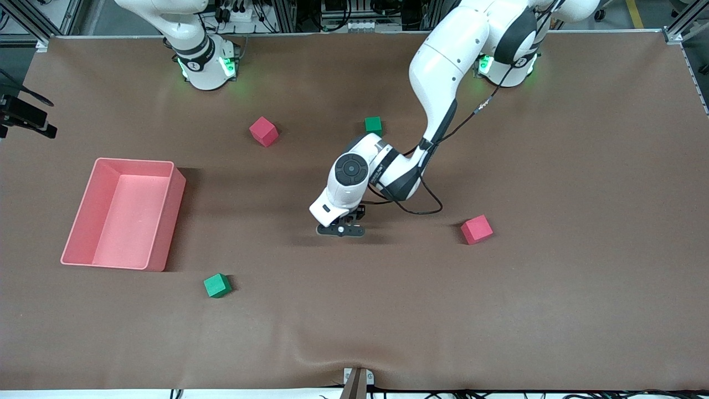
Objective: Place and upright button with both arms
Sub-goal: 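Lower the left gripper around the button's blue base and close it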
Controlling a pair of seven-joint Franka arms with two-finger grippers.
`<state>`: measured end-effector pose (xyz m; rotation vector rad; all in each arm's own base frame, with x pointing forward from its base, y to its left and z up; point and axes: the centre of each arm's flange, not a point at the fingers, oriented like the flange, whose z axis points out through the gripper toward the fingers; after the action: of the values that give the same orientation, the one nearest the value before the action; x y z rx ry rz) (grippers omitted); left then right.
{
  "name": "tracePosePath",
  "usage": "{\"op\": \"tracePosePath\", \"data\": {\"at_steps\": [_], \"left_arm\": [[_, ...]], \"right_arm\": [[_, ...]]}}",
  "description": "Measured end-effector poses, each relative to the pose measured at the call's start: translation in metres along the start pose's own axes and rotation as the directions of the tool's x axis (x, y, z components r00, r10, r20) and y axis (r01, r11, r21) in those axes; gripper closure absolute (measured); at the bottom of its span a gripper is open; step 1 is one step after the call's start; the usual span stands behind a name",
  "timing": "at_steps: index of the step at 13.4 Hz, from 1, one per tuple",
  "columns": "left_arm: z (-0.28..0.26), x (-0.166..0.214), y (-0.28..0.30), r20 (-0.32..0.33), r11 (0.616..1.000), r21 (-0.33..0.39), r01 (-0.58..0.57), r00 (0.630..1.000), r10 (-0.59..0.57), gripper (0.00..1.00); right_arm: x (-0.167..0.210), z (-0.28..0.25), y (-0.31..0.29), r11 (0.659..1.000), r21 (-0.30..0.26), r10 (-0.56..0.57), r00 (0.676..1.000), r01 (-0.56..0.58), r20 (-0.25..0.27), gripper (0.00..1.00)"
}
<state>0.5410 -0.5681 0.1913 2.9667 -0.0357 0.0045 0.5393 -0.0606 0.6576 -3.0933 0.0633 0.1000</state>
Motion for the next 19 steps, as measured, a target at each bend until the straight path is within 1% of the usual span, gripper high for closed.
{"op": "tracePosePath", "data": {"at_steps": [2, 3, 4, 5, 6, 7, 15, 19], "left_arm": [[0.0, 0.001, 0.0, -0.007, 1.0, -0.004, 0.001, 1.0, -0.001, 0.29], [0.0, 0.001, 0.0, -0.007, 1.0, -0.004, 0.0, 1.0, 0.0, 0.34], [0.0, 0.001, 0.0, -0.007, 1.0, -0.003, 0.0, 1.0, 0.0, 0.35], [0.001, 0.001, -0.001, -0.007, 1.0, -0.003, 0.001, 1.0, -0.001, 0.4], [0.0, 0.001, 0.0, -0.008, 1.0, -0.004, 0.001, 1.0, -0.001, 0.52], [0.0, 0.002, 0.0, -0.009, 1.0, -0.005, 0.0, 1.0, 0.0, 0.6], [-0.003, 0.003, 0.0, -0.007, 1.0, -0.001, -0.001, 1.0, 0.001, 0.6], [-0.035, 0.013, 0.004, -0.039, 1.0, -0.017, 0.0, 0.999, -0.001, 0.6]], "right_arm": [[0.0, 0.0, 0.0, 1.0, -0.001, 0.0, 1.0, 0.0, -0.001, 0.0], [0.0, 0.0, 0.0, 1.0, -0.001, 0.001, 1.0, -0.001, -0.002, 0.0], [0.0, 0.0, 0.001, 1.0, -0.002, 0.003, 1.0, -0.003, -0.003, 0.0], [0.0, 0.0, 0.003, 1.0, -0.002, 0.006, 1.0, -0.006, -0.003, 0.0], [0.0, 0.0, 0.005, 1.0, -0.002, 0.009, 1.0, -0.009, -0.003, 0.0], [0.0, 0.0, 0.005, 1.0, -0.002, 0.009, 1.0, -0.009, -0.003, 0.0], [0.0, -0.001, 0.007, 1.0, -0.002, 0.013, 1.0, -0.013, -0.007, 0.0], [0.001, -0.002, 0.0, 1.0, -0.003, -0.001, 1.0, 0.0, -0.011, 0.0]]}}
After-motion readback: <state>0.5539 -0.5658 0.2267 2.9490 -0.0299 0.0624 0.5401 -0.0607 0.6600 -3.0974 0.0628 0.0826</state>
